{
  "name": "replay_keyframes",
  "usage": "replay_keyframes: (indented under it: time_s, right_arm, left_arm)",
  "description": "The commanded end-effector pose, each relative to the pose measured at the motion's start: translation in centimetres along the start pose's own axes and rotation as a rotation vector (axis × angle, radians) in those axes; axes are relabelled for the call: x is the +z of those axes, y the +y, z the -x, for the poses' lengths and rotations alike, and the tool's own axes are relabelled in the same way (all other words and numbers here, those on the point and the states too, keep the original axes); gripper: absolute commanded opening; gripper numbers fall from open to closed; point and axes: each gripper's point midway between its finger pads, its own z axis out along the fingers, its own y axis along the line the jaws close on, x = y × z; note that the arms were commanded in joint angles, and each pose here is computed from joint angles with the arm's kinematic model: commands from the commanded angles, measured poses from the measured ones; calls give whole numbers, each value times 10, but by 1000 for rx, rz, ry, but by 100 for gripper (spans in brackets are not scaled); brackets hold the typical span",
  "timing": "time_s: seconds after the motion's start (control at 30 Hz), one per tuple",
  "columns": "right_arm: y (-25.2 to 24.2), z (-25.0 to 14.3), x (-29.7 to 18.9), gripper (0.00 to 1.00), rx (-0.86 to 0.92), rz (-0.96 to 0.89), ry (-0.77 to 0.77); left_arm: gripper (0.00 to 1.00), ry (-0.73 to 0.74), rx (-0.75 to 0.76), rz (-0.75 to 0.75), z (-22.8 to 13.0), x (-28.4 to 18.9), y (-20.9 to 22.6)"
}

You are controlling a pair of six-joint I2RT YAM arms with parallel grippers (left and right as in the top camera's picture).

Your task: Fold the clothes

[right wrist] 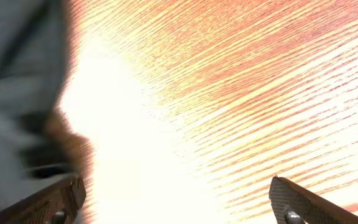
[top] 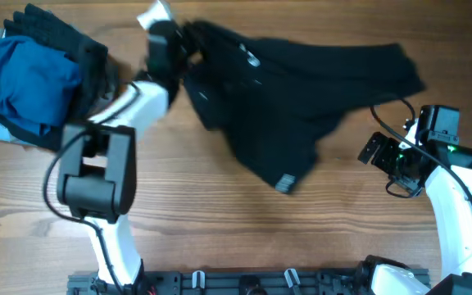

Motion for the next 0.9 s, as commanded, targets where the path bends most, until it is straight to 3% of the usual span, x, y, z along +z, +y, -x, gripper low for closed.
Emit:
replay_keyframes:
  time_s: [0.0, 0.07, 0.17, 0.3, 0.37, 0.53, 0.6, 0.77, 0.83, 0.87]
  right_arm:
    - [0, 8, -7, 100, -10, -2, -40]
    - [1, 10, -7, 100, -11, 1, -47]
    - [2, 11, -7, 100, -12, 2, -52]
    - [2, 13, -7, 100, -13, 5, -60]
    - [2, 13, -7, 100, -13, 5, -60]
    - [2, 13, -7, 100, -13, 5, -61]
    - [2, 13, -7, 100, -12, 4, -57]
    - [2, 12, -7, 100, -11, 4, -56]
    - [2, 13, -7, 100, -12, 4, -57]
    - [2, 13, -7, 100, -12, 4, -57]
  left_arm:
    - [100, 108, 63, 53, 19, -6, 8]
    - [100, 293, 7, 98, -15, -16, 27]
    - [100, 626, -131, 325, -88, -63, 73]
    - [100, 908, -218, 593, -144, -135, 101]
    - [100, 1001, -209, 652, -161, -158, 100]
    - [100, 1080, -132, 669, -208, -169, 92]
    - [100, 1088, -120, 672, -246, -169, 87]
    - [95, 1100, -98, 665, -299, -175, 77]
    - [88, 1091, -85, 632, -314, -171, 71]
    - [80, 1084, -83, 627, -318, -169, 68]
